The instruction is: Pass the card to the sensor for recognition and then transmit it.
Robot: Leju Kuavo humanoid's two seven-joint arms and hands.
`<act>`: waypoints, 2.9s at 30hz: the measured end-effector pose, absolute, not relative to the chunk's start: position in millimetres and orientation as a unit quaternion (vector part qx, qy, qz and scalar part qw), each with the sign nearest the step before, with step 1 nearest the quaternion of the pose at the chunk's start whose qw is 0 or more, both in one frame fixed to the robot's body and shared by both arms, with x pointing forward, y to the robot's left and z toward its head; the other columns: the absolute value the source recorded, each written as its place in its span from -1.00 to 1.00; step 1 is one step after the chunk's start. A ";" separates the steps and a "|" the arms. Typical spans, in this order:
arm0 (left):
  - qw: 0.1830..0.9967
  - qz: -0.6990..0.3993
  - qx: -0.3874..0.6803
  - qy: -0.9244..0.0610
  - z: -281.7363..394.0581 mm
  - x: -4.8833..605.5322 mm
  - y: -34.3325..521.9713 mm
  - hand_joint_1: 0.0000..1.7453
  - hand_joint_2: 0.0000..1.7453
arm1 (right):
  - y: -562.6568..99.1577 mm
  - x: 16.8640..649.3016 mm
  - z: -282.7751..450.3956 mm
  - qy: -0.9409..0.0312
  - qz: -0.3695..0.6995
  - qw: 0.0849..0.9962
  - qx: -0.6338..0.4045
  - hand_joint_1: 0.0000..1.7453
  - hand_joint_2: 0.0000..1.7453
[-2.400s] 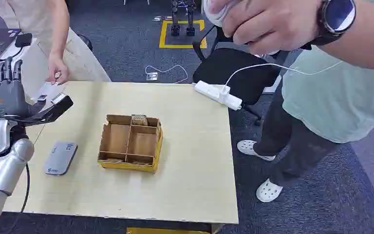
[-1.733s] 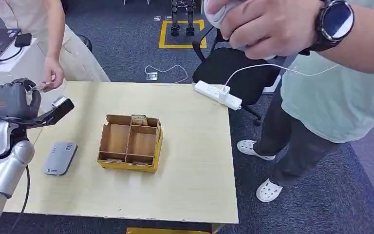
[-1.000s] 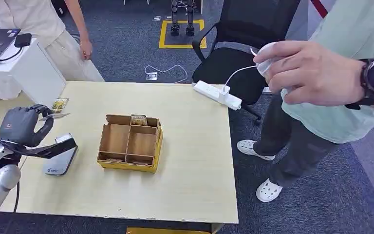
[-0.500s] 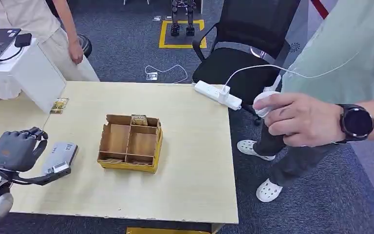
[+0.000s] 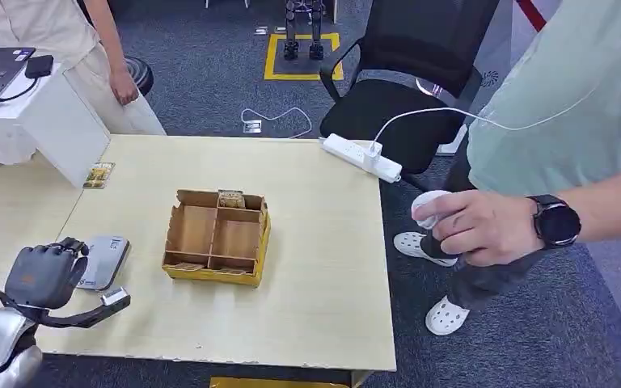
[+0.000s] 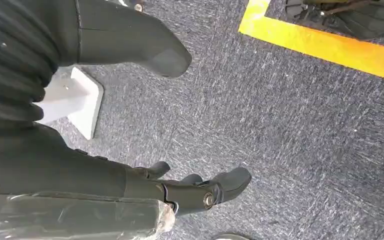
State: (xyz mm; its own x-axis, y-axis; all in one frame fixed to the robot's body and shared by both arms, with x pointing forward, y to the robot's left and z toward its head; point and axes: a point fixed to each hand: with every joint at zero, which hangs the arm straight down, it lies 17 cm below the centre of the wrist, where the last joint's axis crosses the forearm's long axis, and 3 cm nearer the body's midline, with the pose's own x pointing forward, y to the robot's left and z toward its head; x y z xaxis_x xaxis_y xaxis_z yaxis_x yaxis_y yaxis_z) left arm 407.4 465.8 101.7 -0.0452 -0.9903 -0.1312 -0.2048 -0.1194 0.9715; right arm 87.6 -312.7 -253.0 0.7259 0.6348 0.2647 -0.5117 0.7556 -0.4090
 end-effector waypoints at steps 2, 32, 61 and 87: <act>0.398 -0.491 0.574 -0.520 97.0 406.1 466.1 1.00 1.00 | -312.5 88.2 -252.7 -0.199 0.310 0.916 -0.156 -1.00 1.00; 0.465 -0.500 0.606 -0.408 18.7 386.7 489.0 1.00 1.00 | -309.7 87.4 -249.8 -0.206 0.288 0.922 -0.155 -1.00 1.00; 0.360 -0.305 0.619 -0.627 235.8 470.5 467.4 1.00 1.00 | -301.6 89.5 -241.8 -0.213 0.305 0.916 -0.150 -1.00 1.00; 0.336 -0.240 0.645 -0.643 291.0 486.6 491.0 -1.00 1.00 | -297.1 94.4 -239.7 -0.221 0.305 0.914 -0.149 -1.00 -1.00</act>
State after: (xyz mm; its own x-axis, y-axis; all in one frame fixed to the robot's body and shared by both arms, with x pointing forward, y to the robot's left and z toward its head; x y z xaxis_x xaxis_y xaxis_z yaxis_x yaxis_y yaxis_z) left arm 486.6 491.0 291.0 0.0584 -0.9908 0.1225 -0.6678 0.0524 0.7425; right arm 94.4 -297.1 -239.7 0.7162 0.6236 0.3132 -0.4916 0.7694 -0.4078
